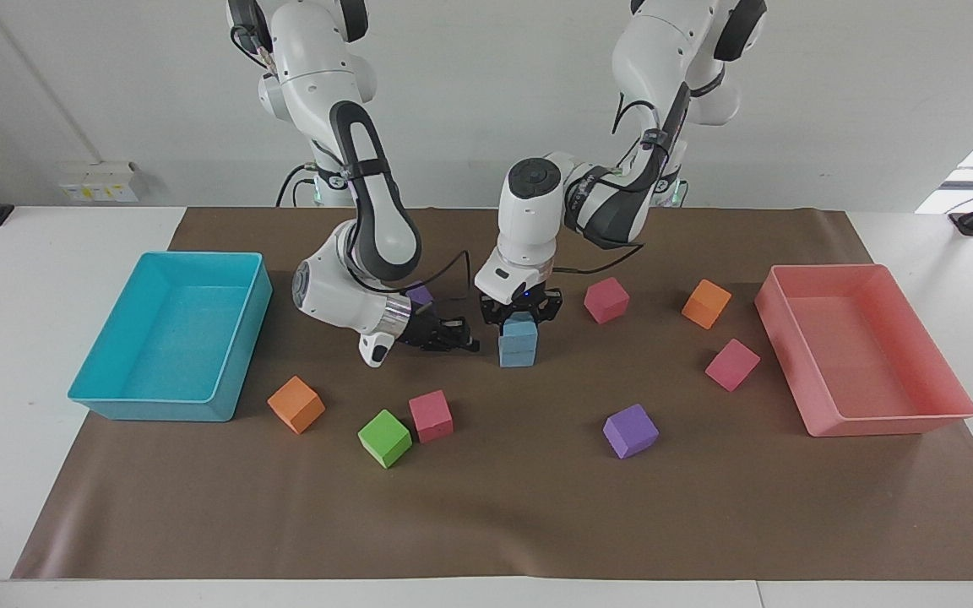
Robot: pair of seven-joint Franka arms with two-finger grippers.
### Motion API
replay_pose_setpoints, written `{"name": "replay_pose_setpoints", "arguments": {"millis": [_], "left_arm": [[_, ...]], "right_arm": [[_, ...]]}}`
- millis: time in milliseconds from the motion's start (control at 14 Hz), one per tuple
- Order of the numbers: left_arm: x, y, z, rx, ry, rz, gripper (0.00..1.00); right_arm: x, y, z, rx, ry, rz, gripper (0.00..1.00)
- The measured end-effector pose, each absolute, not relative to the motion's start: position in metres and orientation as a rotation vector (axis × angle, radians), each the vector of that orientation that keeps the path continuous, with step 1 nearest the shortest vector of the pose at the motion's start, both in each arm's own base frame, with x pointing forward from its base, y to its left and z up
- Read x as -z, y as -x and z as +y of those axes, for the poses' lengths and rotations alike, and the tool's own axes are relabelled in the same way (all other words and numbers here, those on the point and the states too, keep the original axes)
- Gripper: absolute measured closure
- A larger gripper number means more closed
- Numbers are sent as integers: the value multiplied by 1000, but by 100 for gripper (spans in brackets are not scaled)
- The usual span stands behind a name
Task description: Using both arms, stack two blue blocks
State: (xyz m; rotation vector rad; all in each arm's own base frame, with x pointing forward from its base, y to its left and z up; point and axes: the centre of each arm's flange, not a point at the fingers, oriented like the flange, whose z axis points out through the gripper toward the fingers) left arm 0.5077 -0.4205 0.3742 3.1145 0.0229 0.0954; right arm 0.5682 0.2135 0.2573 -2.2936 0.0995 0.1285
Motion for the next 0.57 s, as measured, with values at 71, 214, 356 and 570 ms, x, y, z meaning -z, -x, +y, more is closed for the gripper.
{"name": "replay_pose_setpoints", "arguments": {"millis": [71, 214, 356, 570], "left_arm": [[-374, -507, -421, -94, -3115, 22, 42], [-373, -507, -421, -92, -3116, 20, 37], [-373, -506, -421, -92, -3117, 18, 29], [-373, -506, -422, -92, -3117, 17, 15]], "right_arm": [[-257, -568, 213, -128, 2294, 100, 99], [-257, -568, 213, -128, 2294, 100, 99], [-257, -568, 213, -128, 2294, 100, 99], [-257, -568, 213, -128, 2294, 100, 99]]}}
